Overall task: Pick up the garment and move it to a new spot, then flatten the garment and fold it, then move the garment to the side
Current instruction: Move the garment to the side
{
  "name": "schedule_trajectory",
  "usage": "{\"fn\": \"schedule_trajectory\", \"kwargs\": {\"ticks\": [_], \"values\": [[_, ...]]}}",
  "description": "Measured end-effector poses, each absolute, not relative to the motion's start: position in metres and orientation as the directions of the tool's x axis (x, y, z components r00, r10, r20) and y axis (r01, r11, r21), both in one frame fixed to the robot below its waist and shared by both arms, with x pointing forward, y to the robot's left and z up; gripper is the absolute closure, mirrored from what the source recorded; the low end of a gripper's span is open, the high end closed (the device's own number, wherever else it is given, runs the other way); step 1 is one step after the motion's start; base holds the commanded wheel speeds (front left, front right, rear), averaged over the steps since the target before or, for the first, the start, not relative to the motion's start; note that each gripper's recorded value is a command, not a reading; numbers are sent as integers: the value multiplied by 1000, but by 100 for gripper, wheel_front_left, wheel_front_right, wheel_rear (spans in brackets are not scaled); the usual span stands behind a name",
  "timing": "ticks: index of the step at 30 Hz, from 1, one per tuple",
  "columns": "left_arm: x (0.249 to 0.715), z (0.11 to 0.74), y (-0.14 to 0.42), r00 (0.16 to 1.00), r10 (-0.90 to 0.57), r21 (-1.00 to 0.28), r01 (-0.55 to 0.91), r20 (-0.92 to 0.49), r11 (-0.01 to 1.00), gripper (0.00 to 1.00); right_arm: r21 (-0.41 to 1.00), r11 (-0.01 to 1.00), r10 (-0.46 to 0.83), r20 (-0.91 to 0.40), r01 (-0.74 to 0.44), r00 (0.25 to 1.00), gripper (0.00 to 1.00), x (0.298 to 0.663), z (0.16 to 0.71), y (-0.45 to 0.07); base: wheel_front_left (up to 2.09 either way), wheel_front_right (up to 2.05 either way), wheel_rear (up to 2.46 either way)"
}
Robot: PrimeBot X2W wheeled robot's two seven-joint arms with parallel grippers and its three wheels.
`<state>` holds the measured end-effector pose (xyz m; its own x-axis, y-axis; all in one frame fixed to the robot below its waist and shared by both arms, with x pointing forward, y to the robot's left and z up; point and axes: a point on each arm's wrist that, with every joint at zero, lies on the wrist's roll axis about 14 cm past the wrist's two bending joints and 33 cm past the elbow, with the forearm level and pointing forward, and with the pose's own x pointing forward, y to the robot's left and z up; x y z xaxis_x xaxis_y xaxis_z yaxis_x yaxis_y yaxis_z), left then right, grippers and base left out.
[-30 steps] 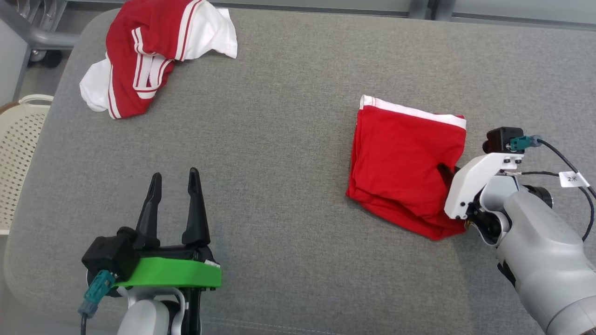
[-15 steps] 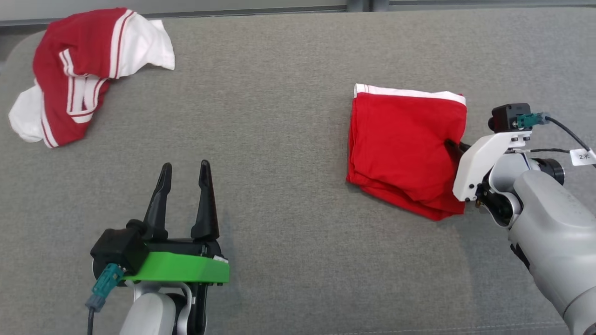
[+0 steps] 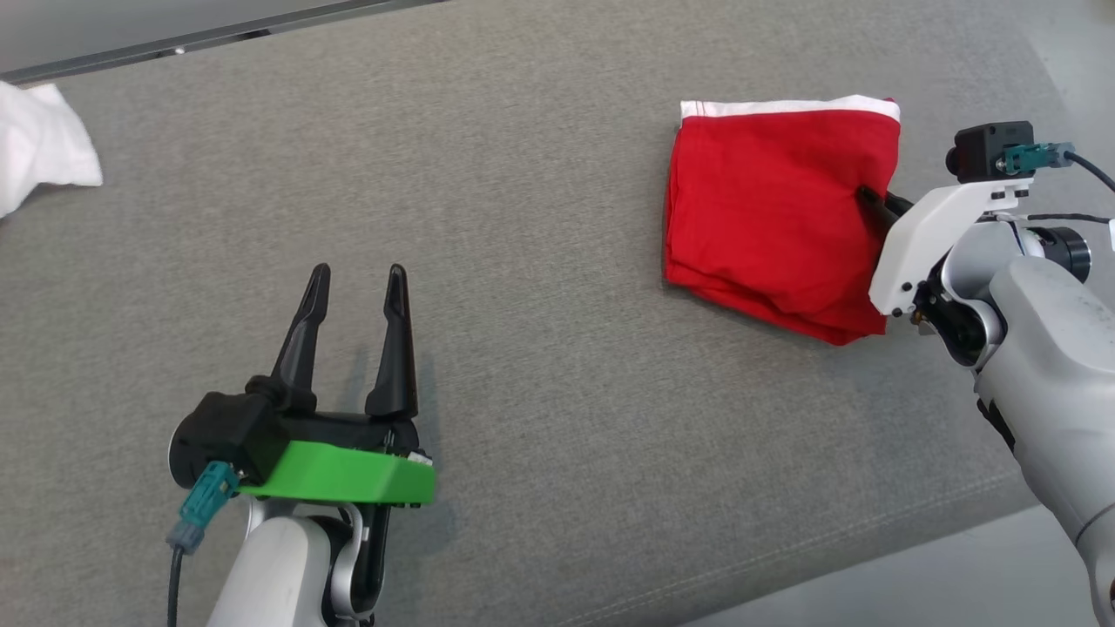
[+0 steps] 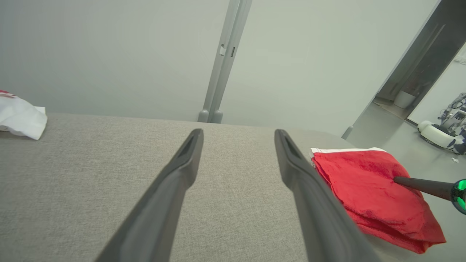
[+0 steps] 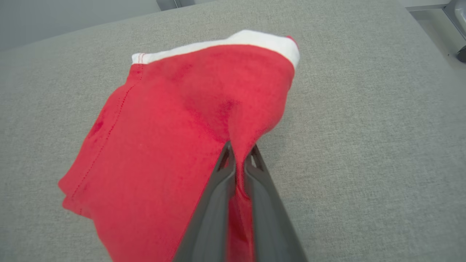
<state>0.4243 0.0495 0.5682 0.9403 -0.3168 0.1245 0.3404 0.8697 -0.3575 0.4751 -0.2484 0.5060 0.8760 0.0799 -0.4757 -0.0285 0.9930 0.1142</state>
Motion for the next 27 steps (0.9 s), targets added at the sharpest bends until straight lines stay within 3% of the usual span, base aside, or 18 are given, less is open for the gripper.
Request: {"fn": "schedule_trajectory", "kwargs": {"ticks": [12,27], "values": [[442,549,-14,870,-483,-387,482,102,786,0,58,991,-77,-483,120,872,100,458,502,-313,0,0,0],[458,527,16,902,-427,-366,419,63,831,0,-174,977,-190,-461,121,867,100,510,504,-359,0,0,0]]}}
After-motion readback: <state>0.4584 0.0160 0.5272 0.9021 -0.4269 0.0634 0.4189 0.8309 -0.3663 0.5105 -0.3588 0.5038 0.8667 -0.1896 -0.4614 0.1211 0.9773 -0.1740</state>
